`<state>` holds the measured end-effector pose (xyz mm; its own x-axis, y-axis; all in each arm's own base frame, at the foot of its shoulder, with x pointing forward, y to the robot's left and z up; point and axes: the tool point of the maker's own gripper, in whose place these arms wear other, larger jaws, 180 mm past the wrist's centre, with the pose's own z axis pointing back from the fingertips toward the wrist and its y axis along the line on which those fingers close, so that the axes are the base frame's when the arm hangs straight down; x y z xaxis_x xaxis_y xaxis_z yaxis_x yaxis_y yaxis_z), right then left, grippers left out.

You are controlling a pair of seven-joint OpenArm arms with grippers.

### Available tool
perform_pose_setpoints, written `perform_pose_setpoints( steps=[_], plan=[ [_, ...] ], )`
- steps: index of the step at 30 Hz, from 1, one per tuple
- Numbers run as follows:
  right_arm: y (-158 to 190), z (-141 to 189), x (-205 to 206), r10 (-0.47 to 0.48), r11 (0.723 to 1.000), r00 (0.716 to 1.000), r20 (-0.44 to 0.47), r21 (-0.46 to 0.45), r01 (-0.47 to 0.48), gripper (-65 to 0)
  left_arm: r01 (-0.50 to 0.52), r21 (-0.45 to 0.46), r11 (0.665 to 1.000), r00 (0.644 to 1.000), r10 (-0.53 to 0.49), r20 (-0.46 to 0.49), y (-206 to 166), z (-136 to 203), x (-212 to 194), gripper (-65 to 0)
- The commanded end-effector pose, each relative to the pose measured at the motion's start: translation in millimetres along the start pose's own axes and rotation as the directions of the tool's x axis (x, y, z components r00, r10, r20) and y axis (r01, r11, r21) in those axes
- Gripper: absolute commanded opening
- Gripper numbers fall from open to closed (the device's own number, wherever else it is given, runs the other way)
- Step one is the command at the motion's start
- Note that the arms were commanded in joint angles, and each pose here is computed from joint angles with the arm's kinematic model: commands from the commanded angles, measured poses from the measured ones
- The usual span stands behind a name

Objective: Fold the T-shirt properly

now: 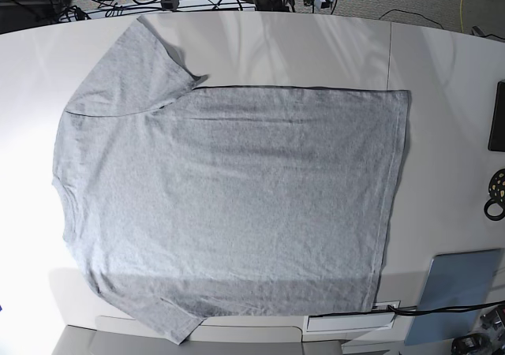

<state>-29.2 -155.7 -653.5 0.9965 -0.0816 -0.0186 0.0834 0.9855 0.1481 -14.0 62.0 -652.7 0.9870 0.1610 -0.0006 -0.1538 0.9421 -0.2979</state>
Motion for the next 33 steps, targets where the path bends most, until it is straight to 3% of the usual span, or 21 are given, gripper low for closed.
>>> perform_pose_setpoints(
  steps=[1,22,33],
  plan=[
    [-2,1,-4,0.002,1.000,1.000,-0.005,0.001,-0.002,-57.2,-0.003,-0.007,1.000,1.000,0.003,-0.001,0,1,-2,-36.4],
    [-20,5,-1,0.006,1.000,1.000,0.000,-0.028,-0.006,-57.2,-0.004,-0.007,1.000,1.000,0.004,-0.006,1,1,-5,-36.4],
    [-21,5,-8,0.006,1.000,1.000,-0.013,-0.029,-0.006,-57.2,0.083,0.001,0.997,0.996,-0.083,-0.033,3,1,-11,-36.4]
  ],
)
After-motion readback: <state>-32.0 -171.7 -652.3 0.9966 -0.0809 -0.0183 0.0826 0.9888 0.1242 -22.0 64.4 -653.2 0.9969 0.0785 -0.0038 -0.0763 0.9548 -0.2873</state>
